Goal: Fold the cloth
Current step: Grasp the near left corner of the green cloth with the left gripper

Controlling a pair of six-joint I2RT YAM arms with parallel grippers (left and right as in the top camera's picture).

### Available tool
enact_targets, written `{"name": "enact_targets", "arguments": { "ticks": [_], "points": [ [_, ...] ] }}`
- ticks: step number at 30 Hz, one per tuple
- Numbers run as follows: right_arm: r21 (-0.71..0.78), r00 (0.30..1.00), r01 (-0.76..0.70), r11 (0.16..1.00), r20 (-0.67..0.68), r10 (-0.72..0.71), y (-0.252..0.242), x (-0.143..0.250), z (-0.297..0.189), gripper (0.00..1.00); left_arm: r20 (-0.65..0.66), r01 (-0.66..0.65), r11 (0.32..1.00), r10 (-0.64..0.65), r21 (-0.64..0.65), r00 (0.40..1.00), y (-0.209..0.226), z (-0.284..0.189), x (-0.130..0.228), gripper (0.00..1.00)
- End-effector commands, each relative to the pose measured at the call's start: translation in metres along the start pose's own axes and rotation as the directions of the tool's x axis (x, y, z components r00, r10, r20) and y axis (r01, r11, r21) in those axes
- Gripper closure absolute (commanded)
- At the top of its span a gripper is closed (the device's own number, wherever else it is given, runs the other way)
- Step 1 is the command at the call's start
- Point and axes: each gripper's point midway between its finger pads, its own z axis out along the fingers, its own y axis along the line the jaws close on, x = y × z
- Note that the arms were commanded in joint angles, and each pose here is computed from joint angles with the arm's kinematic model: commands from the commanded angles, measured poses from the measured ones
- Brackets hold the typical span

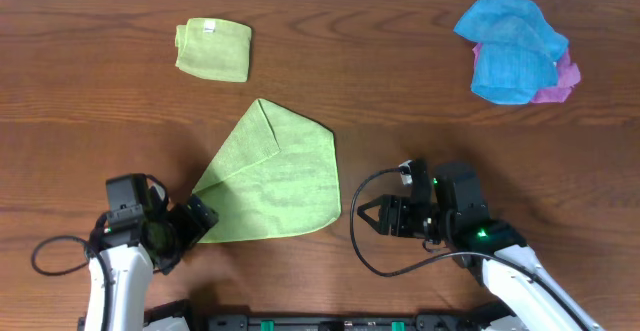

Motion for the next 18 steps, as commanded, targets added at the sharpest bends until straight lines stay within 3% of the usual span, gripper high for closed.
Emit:
{"name": "enact_targets", "arguments": {
  "ticks": [1,15,18],
  "points": [
    [-0.016,1.0,-0.026,1.0,0.003,0.026,0.002,0.0,-0.002,0.37,-0.011,0.057,0.998,-0.056,0.007,0.998,0.003,0.005,0.004,0.05],
    [-0.034,0.999,-0.034,0.999,-0.011,0.034,0.005,0.002,-0.002,0.35,0.05,0.081,0.996,-0.083,0.049,0.995,0.004,0.02,-0.004,0.05],
    [-0.034,0.999,-0.034,0.999,-0.011,0.034,0.005,0.002,-0.002,0.35,0.062,0.088,0.994,-0.092,0.061,0.994,0.002,0.02,-0.007,0.0]
  ]
}}
